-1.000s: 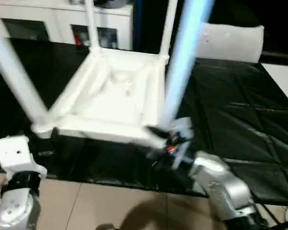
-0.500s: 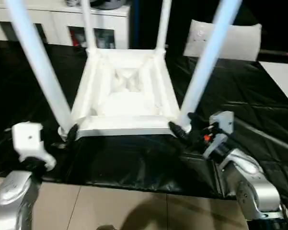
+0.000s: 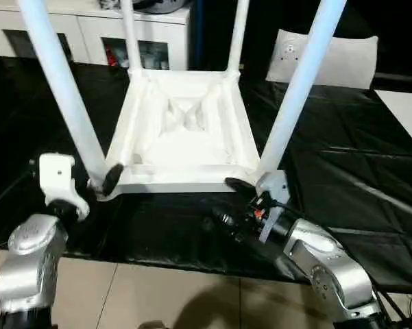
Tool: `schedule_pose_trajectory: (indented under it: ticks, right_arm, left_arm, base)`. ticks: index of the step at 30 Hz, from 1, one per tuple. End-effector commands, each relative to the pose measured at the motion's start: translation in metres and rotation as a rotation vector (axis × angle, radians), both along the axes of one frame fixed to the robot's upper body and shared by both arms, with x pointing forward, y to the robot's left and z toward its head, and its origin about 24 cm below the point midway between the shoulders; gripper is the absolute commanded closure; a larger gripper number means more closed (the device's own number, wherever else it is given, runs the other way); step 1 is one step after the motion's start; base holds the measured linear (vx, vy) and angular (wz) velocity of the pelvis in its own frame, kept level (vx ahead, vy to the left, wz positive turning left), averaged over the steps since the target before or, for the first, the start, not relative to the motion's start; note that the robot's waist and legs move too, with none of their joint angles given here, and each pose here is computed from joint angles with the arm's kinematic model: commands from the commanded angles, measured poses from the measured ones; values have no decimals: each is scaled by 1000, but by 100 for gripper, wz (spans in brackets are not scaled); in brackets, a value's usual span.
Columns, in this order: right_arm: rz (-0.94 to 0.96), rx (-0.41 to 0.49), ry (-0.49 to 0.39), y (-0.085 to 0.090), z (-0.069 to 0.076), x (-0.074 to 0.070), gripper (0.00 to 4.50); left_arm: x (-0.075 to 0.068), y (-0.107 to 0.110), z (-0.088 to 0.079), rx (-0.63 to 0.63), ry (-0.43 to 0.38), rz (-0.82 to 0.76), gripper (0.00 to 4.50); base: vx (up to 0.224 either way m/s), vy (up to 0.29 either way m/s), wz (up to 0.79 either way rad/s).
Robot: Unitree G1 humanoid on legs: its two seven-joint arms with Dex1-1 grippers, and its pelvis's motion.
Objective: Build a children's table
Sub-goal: Flip table
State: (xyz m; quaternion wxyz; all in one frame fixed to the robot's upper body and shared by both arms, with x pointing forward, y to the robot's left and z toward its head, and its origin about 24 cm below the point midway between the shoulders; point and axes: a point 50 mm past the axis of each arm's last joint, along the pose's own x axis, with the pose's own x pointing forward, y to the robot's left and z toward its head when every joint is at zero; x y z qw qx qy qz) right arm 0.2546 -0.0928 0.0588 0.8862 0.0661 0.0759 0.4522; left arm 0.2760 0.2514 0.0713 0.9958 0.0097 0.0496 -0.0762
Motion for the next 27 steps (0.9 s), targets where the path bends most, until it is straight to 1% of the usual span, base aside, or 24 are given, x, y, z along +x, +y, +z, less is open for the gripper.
schedule_pose_trajectory:
  ticks: [1, 8, 18, 19, 20, 22, 23, 25, 27]
  right_arm:
    - [46, -22, 3, 4, 0, 2, 0]
    - [133, -37, -27, 10, 2, 2, 0]
    - [154, -38, -18, 14, 1, 4, 0]
    - [165, -31, 7, 14, 0, 4, 0]
    - [164, -31, 7, 13, 0, 4, 0]
    - [160, -35, -4, 12, 0, 4, 0]
    - [144, -36, -40, 12, 2, 6, 0]
    - [119, -26, -50, 13, 3, 8, 0]
    - [134, -29, -36, 14, 3, 8, 0]
  left_arm:
    - [4, -2, 0, 17, -5, -22, 20]
    - [6, 0, -6, 9, 5, -16, 20]
    - [6, 1, -8, 7, 4, -13, 20]
    - [7, 2, -9, 7, 3, -13, 20]
    - [7, 2, -8, 8, 3, -14, 20]
    - [8, 3, -8, 8, 3, -16, 20]
    - [8, 3, -8, 9, 4, -18, 20]
    - [9, 4, -8, 10, 6, -20, 20]
    - [10, 5, -9, 12, 9, -24, 20]
  base:
    - [0, 0, 0]
    - [0, 0, 0]
    - [0, 0, 0]
    - [0, 0, 0]
    - [0, 0, 0]
    - [0, 0, 0]
    - [0, 0, 0]
    - [0, 0, 0]
    - [0, 0, 0]
